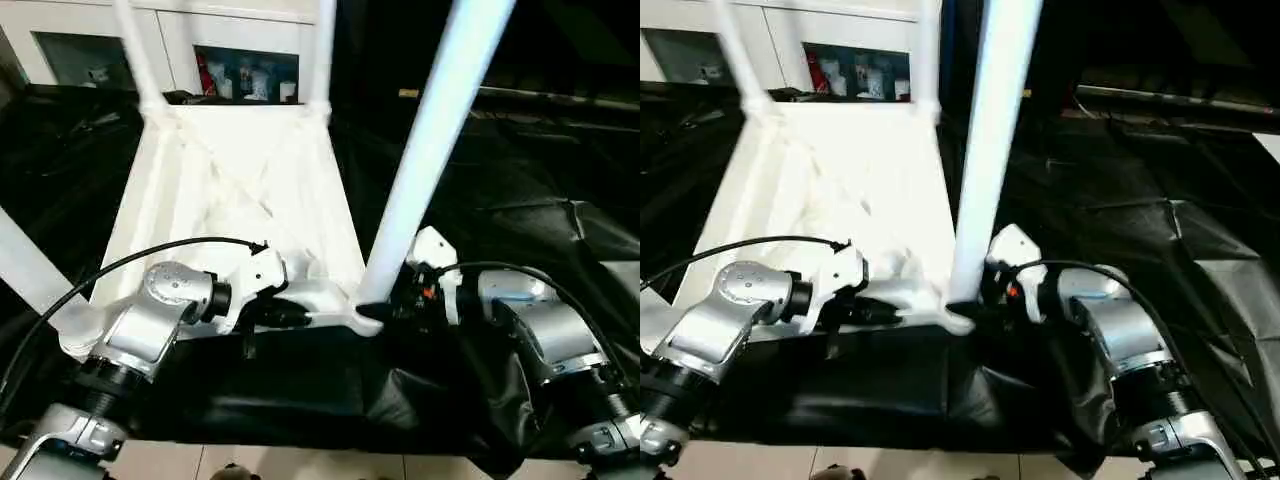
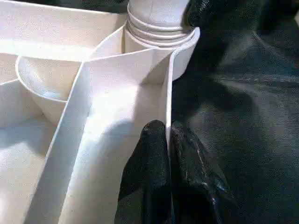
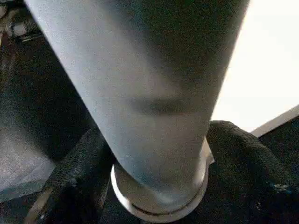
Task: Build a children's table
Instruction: Rotate leg to tighten
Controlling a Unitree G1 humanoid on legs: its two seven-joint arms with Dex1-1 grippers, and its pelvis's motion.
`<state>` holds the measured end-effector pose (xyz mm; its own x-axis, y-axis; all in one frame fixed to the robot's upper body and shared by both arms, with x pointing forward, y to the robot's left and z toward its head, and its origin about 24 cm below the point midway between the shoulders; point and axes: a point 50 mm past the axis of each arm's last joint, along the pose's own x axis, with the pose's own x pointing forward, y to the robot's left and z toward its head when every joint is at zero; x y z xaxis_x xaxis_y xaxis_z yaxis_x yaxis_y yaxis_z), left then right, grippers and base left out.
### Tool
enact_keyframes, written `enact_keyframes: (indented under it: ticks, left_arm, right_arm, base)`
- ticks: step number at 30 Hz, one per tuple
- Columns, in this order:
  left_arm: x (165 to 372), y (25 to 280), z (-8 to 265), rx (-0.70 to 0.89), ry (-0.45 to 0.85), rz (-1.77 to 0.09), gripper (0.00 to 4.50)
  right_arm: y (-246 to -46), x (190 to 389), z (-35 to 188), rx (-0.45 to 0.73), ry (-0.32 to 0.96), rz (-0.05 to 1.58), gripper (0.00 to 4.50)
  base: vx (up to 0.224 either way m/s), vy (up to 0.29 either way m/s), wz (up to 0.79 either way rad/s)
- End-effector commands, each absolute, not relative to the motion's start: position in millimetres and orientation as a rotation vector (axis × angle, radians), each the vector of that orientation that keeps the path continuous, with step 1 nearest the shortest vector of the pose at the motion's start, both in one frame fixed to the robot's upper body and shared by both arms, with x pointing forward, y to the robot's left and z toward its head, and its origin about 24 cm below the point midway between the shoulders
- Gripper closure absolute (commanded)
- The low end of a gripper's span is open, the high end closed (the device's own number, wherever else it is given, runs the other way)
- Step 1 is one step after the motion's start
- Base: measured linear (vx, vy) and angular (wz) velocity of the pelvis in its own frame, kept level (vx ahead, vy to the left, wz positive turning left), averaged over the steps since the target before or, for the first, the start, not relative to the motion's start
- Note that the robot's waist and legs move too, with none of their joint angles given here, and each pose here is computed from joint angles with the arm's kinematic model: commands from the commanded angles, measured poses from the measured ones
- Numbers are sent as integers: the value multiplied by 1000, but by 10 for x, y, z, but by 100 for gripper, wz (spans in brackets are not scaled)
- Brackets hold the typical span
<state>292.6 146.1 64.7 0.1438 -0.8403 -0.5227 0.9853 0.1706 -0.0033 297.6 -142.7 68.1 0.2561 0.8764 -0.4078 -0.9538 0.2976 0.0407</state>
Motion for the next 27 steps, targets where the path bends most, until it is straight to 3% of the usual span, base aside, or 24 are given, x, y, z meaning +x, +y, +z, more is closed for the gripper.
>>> enact_keyframes:
  ticks: [1, 7, 17, 19, 21, 22, 23, 27]
  left_arm:
    - [2857, 1377, 547, 313, 464, -1415, 450]
    - [2874, 1375, 568, 321, 454, -1406, 450]
    - [2887, 1393, 572, 326, 451, -1391, 450]
    - [2905, 1392, 562, 331, 451, -1366, 450]
    - [2983, 1368, 507, 359, 468, -1262, 450]
    - [2983, 1368, 507, 359, 468, -1262, 450]
    - [3029, 1319, 487, 354, 462, -1210, 450]
    - [3092, 1187, 459, 345, 460, -1143, 450]
  right_arm:
    - [-1420, 2945, 634, -246, 414, 1261, 142]
    - [-1427, 2943, 610, -260, 435, 1265, 180]
    - [-1419, 2943, 598, -233, 434, 1255, 187]
    - [-1421, 2970, 574, -216, 424, 1208, 187]
    - [-1423, 3109, 502, -155, 404, 997, 187]
    - [-1423, 3109, 502, -155, 404, 997, 187]
    - [-1403, 3162, 460, -115, 396, 898, 187]
    - [-1326, 3205, 398, -52, 398, 772, 187]
  base:
    - [0, 0, 0]
    - [0, 0, 0]
    - [0, 0, 0]
    - [0, 0, 0]
    - [0, 0, 0]
    - [0, 0, 0]
    - [0, 0, 0]
    - [0, 0, 0]
